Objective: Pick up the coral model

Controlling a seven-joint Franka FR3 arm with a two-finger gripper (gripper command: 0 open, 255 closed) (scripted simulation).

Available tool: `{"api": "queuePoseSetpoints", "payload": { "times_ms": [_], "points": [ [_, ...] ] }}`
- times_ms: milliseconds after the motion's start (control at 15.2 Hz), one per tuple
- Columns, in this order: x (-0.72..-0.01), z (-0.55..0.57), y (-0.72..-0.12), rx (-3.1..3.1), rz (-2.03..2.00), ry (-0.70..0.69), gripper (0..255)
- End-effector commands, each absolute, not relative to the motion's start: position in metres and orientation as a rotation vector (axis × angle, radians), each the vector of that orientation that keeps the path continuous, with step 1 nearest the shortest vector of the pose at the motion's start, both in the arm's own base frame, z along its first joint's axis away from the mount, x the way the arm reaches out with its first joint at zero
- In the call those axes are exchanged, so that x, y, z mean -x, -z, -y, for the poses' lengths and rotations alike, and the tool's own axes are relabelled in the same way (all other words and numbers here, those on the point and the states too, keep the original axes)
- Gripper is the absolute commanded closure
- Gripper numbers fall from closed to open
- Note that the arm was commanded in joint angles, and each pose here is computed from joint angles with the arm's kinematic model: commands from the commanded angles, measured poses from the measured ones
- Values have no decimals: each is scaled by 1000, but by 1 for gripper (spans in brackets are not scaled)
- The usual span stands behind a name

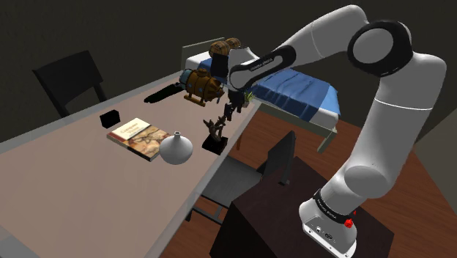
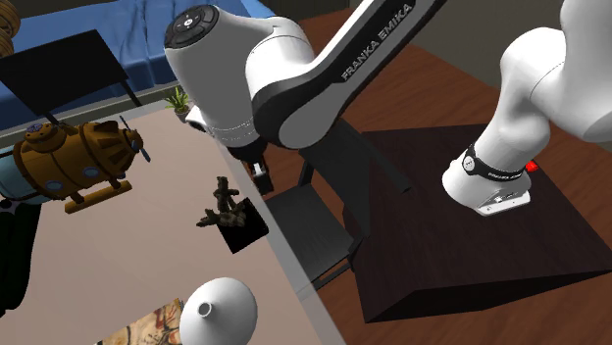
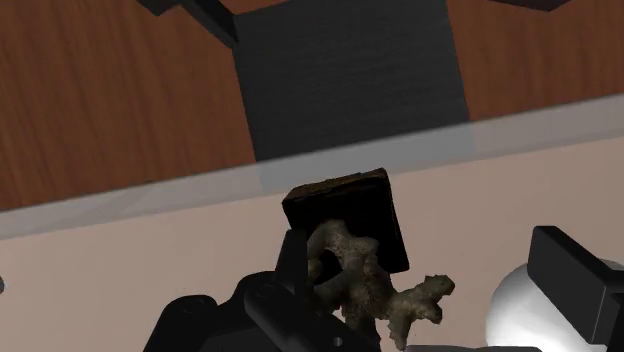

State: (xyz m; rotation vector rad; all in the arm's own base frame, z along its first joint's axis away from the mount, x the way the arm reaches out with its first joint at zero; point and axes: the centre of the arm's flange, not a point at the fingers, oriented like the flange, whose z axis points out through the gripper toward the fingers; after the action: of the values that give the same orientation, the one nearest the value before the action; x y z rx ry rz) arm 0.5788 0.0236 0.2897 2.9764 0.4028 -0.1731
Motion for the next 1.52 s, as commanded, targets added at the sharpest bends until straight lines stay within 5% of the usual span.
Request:
{"api": "queuePoseSetpoints", "payload": {
  "times_ms": [0, 858, 1452],
  "points": [
    [-602, -27, -272, -2961, -423, 160, 0],
    [-733, -52, -175, -2861, -548, 87, 0],
    [-736, -53, -133, -2859, -551, 86, 0]
  ]
}}
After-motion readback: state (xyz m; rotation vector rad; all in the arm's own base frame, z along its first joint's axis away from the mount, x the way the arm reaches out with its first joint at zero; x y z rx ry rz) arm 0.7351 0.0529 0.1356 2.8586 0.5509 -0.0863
